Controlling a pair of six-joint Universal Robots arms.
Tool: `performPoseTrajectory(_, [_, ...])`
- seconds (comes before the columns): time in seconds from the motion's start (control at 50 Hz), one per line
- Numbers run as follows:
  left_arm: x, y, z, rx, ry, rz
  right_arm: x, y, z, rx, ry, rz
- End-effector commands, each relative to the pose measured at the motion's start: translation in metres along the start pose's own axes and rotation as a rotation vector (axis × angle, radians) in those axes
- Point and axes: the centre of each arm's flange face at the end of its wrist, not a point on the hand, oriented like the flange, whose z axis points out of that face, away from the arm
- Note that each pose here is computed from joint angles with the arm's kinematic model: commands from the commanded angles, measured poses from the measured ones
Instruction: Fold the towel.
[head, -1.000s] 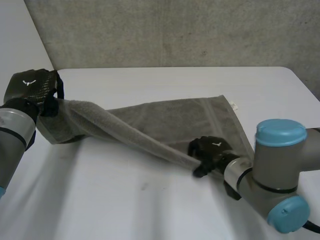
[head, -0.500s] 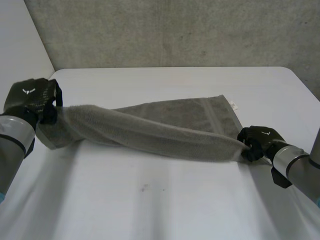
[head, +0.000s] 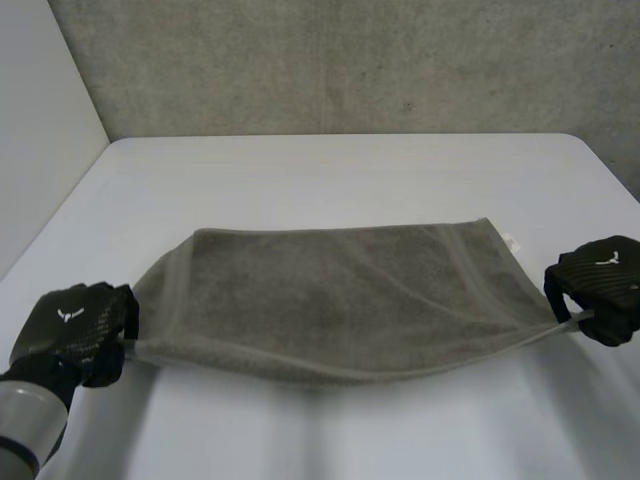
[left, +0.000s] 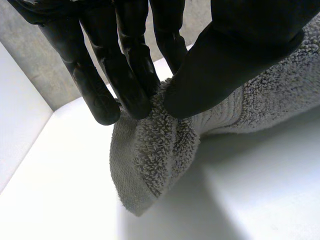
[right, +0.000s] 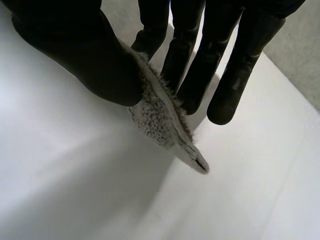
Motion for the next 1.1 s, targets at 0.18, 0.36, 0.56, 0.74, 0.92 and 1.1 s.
performPoseTrajectory(0.18, [-0.004,-0.004,0.017,0.04,-0.021,0.002,0.013,-0.002,0.035,0.032,0.017,-0.003])
performPoseTrajectory(0.36, [-0.006,-0.001,0.075,0.021,-0.017,0.003,0.002,-0.003,0.079,0.021,0.027,-0.013])
performPoseTrajectory(0.56, [-0.004,0.004,0.126,-0.004,-0.009,0.011,0.011,-0.016,0.129,0.15,0.094,0.034])
performPoseTrajectory(0.74, [-0.005,-0.007,0.177,0.093,-0.024,0.014,0.017,-0.024,0.181,0.252,0.2,0.014])
performPoseTrajectory(0.92, [0.001,-0.009,0.216,0.16,-0.025,0.02,0.023,-0.023,0.22,0.289,0.256,-0.005])
performPoseTrajectory(1.1, [0.007,-0.001,0.23,0.158,-0.007,0.023,0.024,-0.014,0.243,0.28,0.271,-0.005])
